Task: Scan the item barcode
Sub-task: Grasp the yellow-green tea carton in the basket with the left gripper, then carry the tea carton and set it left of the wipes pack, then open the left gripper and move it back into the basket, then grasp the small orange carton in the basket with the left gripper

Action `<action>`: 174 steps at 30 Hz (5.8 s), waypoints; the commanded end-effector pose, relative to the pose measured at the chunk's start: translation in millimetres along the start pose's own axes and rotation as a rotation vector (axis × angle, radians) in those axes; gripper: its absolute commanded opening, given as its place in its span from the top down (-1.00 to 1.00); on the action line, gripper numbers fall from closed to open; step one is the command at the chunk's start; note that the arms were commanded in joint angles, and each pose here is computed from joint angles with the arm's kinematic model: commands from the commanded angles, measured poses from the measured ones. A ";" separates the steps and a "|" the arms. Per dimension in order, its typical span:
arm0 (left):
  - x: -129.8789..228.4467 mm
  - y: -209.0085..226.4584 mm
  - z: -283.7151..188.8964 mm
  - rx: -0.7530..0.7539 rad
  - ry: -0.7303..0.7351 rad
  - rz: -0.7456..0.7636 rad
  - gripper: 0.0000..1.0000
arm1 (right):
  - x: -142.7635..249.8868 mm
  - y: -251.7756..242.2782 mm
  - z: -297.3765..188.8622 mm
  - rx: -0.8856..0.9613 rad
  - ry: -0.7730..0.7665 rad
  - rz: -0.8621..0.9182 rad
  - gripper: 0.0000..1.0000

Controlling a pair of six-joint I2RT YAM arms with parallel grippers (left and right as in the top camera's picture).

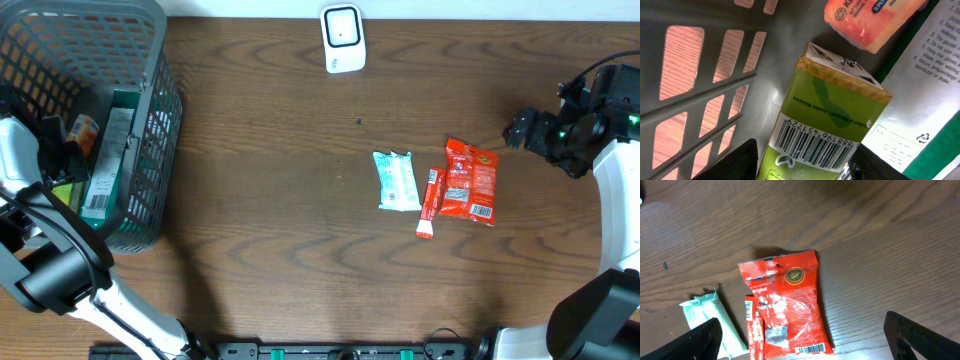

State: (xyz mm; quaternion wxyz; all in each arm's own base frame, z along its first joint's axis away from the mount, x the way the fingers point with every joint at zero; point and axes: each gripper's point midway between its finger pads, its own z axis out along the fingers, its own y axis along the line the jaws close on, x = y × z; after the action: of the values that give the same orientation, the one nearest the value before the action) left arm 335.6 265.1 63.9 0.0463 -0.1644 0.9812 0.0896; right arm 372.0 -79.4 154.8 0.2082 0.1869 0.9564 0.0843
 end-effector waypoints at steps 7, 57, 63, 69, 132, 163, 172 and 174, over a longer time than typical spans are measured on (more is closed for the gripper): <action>19.8 -7.6 19.9 0.033 0.067 -0.003 -0.17 | -3.0 -0.9 -1.4 -0.003 -0.006 -0.005 -0.98; 13.5 -56.6 -385.6 0.149 -1.075 -0.310 0.40 | -3.0 -0.9 -1.4 -0.003 -0.006 -0.005 -0.98; 52.5 -139.7 -409.9 0.414 -1.047 -0.229 0.41 | -2.9 -0.9 -1.4 -0.003 -0.005 -0.005 -0.98; 83.1 -230.7 -359.8 0.535 -0.756 -0.071 0.41 | -3.0 -0.9 -1.4 -0.003 -0.006 -0.005 -0.99; -55.3 -167.6 -293.9 0.227 -0.572 -0.046 -0.32 | -3.0 -0.9 -1.4 -0.003 -0.006 -0.005 -0.98; -101.5 -47.4 -36.9 0.063 -0.144 0.075 -0.49 | -3.0 -0.9 -1.4 -0.003 -0.006 -0.005 -0.98; -106.7 -50.1 -12.2 0.066 -0.132 0.076 -0.51 | -3.0 -0.9 -1.4 -0.003 -0.006 -0.005 -0.99; -108.1 -50.1 -7.8 0.064 -0.133 0.076 -0.51 | -2.9 -0.9 -1.4 -0.003 -0.005 -0.005 -0.98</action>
State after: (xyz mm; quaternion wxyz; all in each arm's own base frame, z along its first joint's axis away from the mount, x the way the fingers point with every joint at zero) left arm 454.3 246.6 98.6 0.1316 -0.1210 0.9813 0.0710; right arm 372.0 -79.4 154.8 0.2082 0.1869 0.9564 0.0843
